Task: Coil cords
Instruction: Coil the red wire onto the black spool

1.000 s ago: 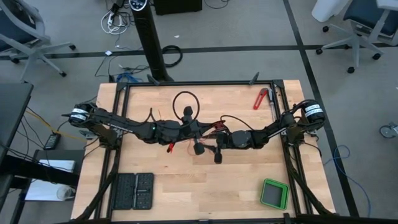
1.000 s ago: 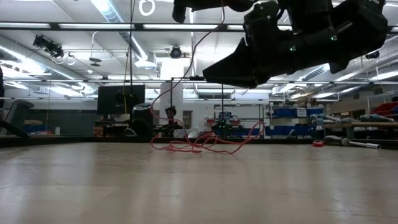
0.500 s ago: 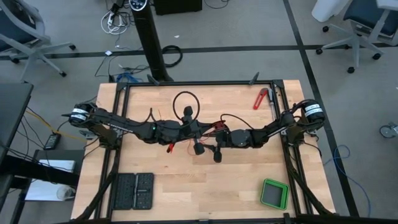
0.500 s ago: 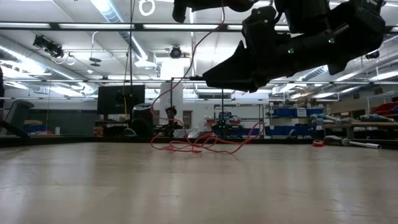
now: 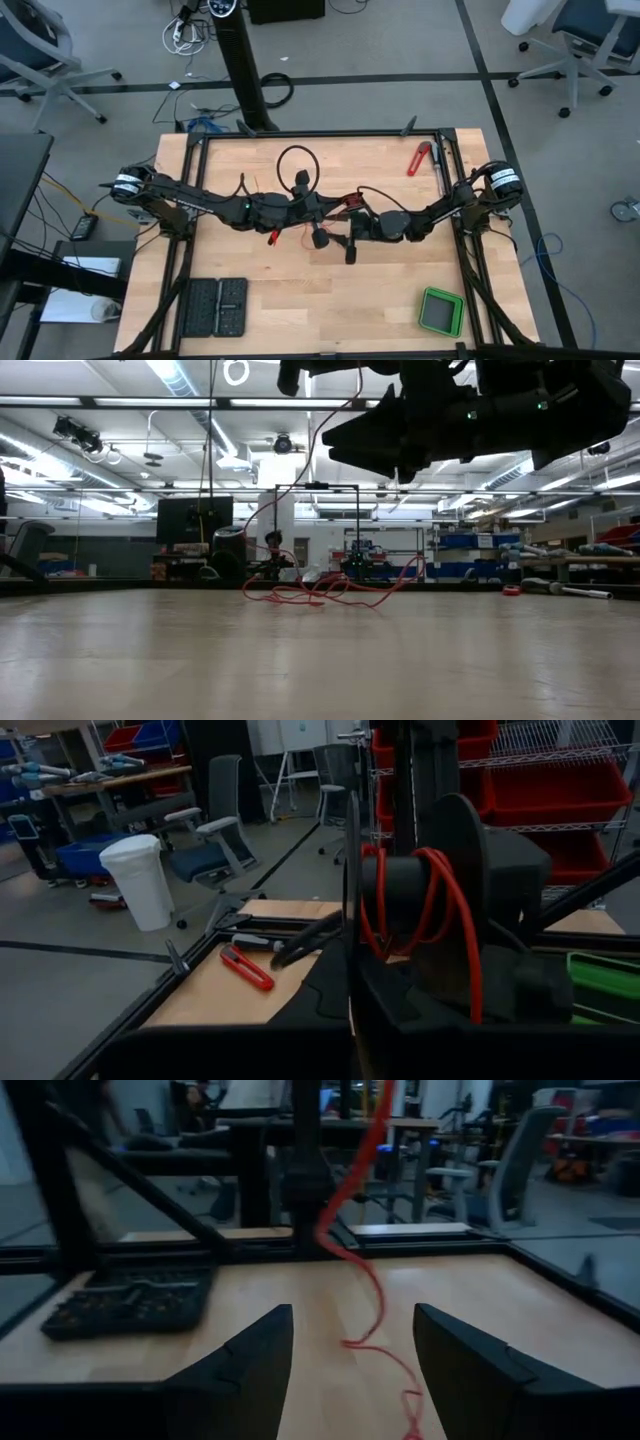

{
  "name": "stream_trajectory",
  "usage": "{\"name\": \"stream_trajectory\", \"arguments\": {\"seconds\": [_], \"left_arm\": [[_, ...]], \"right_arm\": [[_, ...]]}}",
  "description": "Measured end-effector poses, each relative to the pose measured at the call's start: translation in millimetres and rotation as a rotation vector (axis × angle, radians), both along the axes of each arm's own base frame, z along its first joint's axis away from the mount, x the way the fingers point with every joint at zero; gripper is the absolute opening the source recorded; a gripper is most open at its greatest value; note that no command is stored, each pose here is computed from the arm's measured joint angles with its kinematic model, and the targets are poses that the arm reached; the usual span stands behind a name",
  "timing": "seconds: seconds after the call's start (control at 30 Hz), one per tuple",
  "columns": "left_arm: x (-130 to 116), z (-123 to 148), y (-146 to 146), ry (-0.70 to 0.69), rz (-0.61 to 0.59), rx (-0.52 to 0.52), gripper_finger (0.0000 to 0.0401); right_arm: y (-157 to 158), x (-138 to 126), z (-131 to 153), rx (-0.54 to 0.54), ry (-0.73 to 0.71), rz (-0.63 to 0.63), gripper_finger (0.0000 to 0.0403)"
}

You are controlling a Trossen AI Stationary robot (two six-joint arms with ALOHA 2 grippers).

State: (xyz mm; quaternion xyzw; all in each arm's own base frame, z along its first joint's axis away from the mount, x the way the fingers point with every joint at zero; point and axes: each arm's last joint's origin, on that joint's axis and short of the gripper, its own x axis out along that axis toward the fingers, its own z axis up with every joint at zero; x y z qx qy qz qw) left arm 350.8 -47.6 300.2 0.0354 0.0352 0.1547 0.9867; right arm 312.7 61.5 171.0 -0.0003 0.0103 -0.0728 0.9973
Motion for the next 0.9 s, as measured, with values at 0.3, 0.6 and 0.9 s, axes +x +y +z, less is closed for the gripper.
{"name": "stream_trajectory", "arguments": {"seconds": [0.3, 0.6, 0.9], "left_arm": [[0, 0, 0, -0.003, -0.011, -0.009, 0.0001], [0, 0, 0, -0.002, -0.013, -0.010, 0.0001], [0, 0, -1, -0.001, -0.014, -0.010, 0.0001]], "right_arm": [[2, -1, 9, -0.037, -0.086, -0.014, 0.0205], [4, -1, 11, -0.034, -0.107, -0.006, 0.0194], [4, -1, 12, -0.032, -0.115, -0.006, 0.0139]]}}
